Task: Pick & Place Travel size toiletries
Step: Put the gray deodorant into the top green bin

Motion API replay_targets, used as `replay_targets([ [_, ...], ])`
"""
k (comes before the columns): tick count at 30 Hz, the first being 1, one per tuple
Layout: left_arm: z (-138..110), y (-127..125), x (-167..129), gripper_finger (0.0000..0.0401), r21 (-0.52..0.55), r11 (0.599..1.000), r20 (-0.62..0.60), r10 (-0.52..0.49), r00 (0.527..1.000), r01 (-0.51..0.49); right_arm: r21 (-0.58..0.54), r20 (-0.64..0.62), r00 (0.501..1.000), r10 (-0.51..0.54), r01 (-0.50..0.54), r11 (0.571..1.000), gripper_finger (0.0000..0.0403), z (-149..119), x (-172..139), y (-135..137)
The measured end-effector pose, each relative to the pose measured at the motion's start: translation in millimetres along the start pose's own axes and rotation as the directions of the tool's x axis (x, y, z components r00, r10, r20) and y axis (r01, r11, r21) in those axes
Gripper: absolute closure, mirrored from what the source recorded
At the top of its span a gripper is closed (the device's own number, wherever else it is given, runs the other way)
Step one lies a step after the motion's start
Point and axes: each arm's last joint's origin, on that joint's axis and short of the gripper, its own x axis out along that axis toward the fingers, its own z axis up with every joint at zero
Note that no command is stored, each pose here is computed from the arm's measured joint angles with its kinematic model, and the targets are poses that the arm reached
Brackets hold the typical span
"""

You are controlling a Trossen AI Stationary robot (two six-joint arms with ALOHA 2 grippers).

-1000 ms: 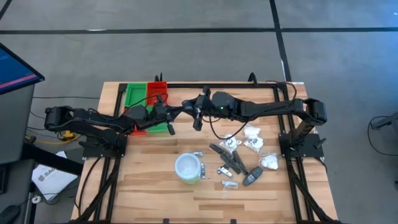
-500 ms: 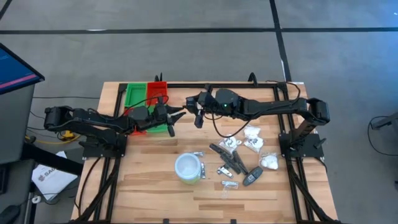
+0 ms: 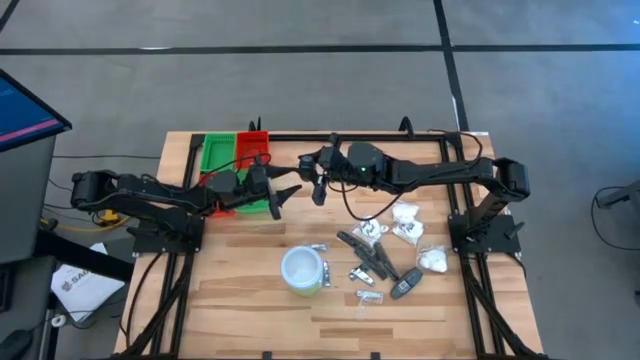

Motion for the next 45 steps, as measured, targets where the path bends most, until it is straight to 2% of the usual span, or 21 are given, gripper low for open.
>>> replay_targets([
  [5,0,-3,4,0.0131,-0.009,0.998,0.049,-0.064,0.997,0.065,-0.002,-0.002,1.0,0.014,-0.014,1.0,0.0272,-1,1,5],
  [9,-6,-5,11,0.0136,-0.009,0.998,0.046,-0.065,0.997,0.066,-0.003,-0.005,1.0,0.023,-0.023,1.0,0.0275,-12,10,10],
  [17,-9,-9,27,0.015,-0.004,0.996,0.026,-0.093,0.995,0.093,0.007,-0.002,0.999,0.039,-0.039,0.999,0.0276,-17,15,14],
  [20,-9,-9,27,0.0165,-0.004,0.996,0.022,-0.093,0.995,0.093,0.007,-0.006,0.999,0.047,-0.047,0.999,0.0277,-17,15,14],
  [24,-10,-9,27,0.0215,-0.002,0.996,0.01,-0.093,0.996,0.093,0.009,-0.019,0.999,0.05,-0.05,0.999,0.0277,-18,15,14],
  [28,-10,-9,27,0.0218,-0.001,0.996,0.006,-0.093,0.996,0.093,0.009,-0.022,0.998,0.051,-0.05,0.999,0.0281,-19,15,14],
  [38,-11,-9,27,0.0218,0.027,0.996,0.004,-0.086,0.996,0.086,-0.01,-0.022,0.999,0.049,-0.049,0.999,0.0225,-19,15,14],
  [45,-12,-7,25,0.0218,0.031,0.999,-0.001,-0.043,0.999,0.043,-0.017,-0.031,0.999,0.039,-0.039,0.999,0.0212,-18,13,9],
])
